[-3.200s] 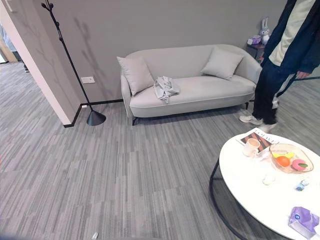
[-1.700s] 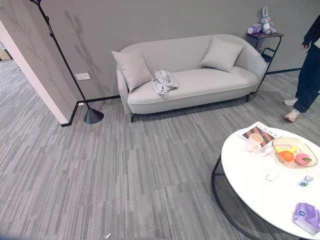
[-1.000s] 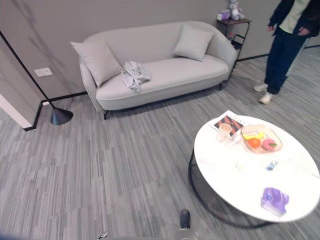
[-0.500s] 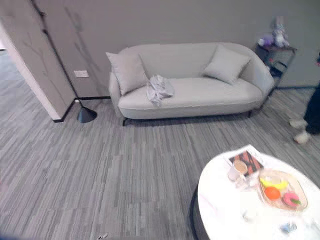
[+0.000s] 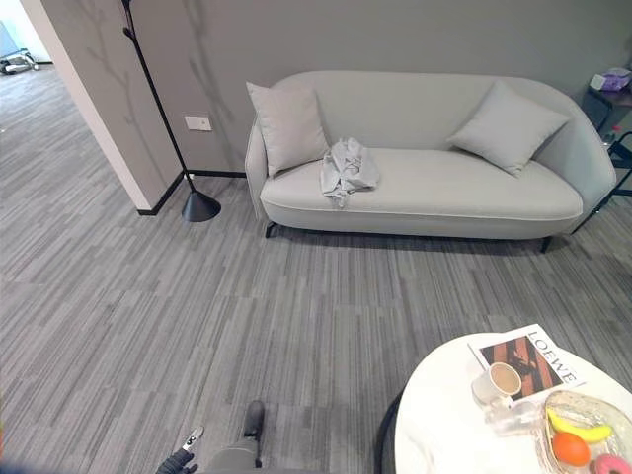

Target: Hang the clothes on the sofa on the clothes rack.

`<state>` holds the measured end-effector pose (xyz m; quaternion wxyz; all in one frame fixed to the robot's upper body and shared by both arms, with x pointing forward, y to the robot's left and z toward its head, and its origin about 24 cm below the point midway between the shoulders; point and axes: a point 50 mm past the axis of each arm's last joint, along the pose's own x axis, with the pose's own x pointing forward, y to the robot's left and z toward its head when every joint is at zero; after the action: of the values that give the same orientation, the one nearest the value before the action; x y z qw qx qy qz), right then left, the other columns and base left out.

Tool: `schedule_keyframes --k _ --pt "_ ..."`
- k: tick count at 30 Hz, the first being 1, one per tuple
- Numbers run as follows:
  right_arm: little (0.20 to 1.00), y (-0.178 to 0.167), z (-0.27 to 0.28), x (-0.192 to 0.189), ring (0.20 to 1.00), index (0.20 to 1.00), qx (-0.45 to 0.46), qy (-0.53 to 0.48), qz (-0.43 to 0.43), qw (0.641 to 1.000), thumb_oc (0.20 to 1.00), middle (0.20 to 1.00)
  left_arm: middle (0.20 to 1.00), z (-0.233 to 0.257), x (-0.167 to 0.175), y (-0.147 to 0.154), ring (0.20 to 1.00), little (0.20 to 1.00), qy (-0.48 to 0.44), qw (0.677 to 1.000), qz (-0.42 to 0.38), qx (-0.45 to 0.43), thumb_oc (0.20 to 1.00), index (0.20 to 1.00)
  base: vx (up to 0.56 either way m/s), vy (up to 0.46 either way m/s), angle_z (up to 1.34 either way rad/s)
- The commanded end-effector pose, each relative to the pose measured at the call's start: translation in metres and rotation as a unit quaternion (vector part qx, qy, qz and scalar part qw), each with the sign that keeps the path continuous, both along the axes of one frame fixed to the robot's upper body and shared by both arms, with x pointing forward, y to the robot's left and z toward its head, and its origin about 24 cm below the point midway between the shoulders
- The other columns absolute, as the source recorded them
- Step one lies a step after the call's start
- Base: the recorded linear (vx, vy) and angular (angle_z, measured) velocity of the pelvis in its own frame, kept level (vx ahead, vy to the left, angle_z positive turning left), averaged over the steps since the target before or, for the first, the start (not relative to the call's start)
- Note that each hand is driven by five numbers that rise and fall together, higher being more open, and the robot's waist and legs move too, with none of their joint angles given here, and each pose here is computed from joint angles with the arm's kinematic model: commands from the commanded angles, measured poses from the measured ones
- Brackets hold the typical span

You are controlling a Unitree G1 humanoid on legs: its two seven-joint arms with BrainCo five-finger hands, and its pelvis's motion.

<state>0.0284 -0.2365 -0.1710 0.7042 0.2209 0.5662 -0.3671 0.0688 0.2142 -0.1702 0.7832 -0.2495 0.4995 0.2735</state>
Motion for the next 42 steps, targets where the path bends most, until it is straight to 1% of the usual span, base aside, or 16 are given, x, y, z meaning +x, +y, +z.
schedule_keyframes --k 1,3,4,5,7,9,13,15,17,20,26,29,34,36,39,42 --pt "1.000 0.000 0.000 -0.008 1.000 1.000 0.003 -0.001 -0.044 0.999 1.000 1.000 1.000 -0.003 -0.001 -0.015 1.000 1.000 -0.001 0.997 0.070 -0.043 1.000 1.000 0.45 0.185 -0.94" --pt "1.000 0.003 -0.001 -0.009 1.000 1.000 0.013 -0.006 -0.066 0.998 1.000 1.000 1.000 -0.004 -0.018 -0.006 1.000 1.000 0.032 0.997 0.060 -0.031 1.000 1.000 0.44 0.214 -0.77" --pt "1.000 0.004 -0.001 -0.009 1.000 1.000 0.013 -0.006 -0.065 0.998 1.000 1.000 1.000 -0.004 -0.018 -0.005 1.000 1.000 0.032 0.997 0.059 -0.030 1.000 1.000 0.55 0.298 -0.45" --pt "1.000 0.010 -0.003 -0.008 1.000 1.000 0.026 -0.010 -0.057 0.998 1.000 1.000 1.000 -0.003 -0.030 0.004 1.000 1.000 0.058 0.997 0.057 -0.018 1.000 1.000 0.28 0.163 -0.25" --pt "1.000 0.012 -0.003 -0.005 1.000 1.000 0.029 -0.017 -0.049 0.998 1.000 1.000 1.000 -0.003 -0.032 0.009 1.000 1.000 0.064 0.997 0.047 -0.008 1.000 1.000 0.33 0.205 -0.03" --pt "1.000 0.012 -0.003 -0.002 1.000 1.000 0.030 -0.027 -0.044 0.998 1.000 1.000 1.000 -0.002 -0.032 0.012 1.000 1.000 0.069 0.998 0.013 0.002 1.000 1.000 0.31 0.239 -0.11" --pt "1.000 0.012 -0.003 -0.002 1.000 1.000 0.030 -0.027 -0.044 0.998 1.000 1.000 1.000 -0.002 -0.032 0.012 1.000 1.000 0.069 0.998 0.013 0.002 1.000 1.000 0.08 0.115 0.01" --pt "1.000 0.008 -0.001 0.013 1.000 1.000 0.016 -0.050 -0.021 0.998 1.000 1.000 1.000 -0.001 -0.017 0.011 1.000 1.000 0.064 0.994 -0.085 0.022 1.000 1.000 0.53 0.654 0.12" --pt "1.000 0.007 -0.002 0.004 1.000 1.000 0.018 -0.041 -0.024 0.999 1.000 1.000 1.000 0.000 -0.014 0.012 1.000 1.000 0.062 0.991 -0.112 0.028 1.000 1.000 0.54 0.260 -0.38" --pt "1.000 -0.001 0.000 0.005 1.000 1.000 0.005 -0.037 -0.017 0.999 1.000 1.000 1.000 0.000 -0.013 0.010 1.000 1.000 0.066 0.988 -0.137 0.030 1.000 1.000 0.31 -0.068 -0.29" --pt "1.000 -0.003 0.002 0.019 1.000 1.000 0.005 -0.059 0.002 0.998 1.000 1.000 1.000 -0.002 -0.016 0.002 1.000 1.000 0.067 0.983 -0.167 0.030 1.000 1.000 0.41 -0.120 0.22" --pt "1.000 -0.006 0.002 0.015 1.000 1.000 0.002 -0.053 0.007 0.999 1.000 1.000 1.000 -0.002 -0.015 0.000 1.000 1.000 0.069 0.980 -0.186 0.029 1.000 1.000 0.28 -0.083 0.50" --pt "1.000 -0.007 0.002 0.009 1.000 1.000 -0.001 -0.044 0.011 0.999 1.000 1.000 1.000 -0.002 -0.018 0.001 1.000 1.000 0.073 0.979 -0.186 0.030 1.000 1.000 0.09 -0.033 0.46" --pt "1.000 -0.012 0.003 0.008 1.000 1.000 -0.009 -0.035 0.025 0.999 1.000 1.000 1.000 -0.002 -0.020 0.004 1.000 1.000 0.078 0.980 -0.179 0.036 1.000 1.000 0.68 -0.416 -0.57" --pt "1.000 -0.018 0.009 0.040 1.000 1.000 -0.040 -0.081 0.067 0.994 1.000 1.000 1.000 0.000 -0.007 0.008 1.000 1.000 0.058 0.983 -0.163 0.053 1.000 1.000 0.71 -0.496 0.52" --pt "1.000 -0.025 0.015 0.054 1.000 1.000 -0.067 -0.102 0.078 0.989 1.000 1.000 1.000 0.001 -0.003 0.007 1.000 1.000 0.050 0.985 -0.159 0.053 1.000 1.000 0.32 -0.266 0.65"
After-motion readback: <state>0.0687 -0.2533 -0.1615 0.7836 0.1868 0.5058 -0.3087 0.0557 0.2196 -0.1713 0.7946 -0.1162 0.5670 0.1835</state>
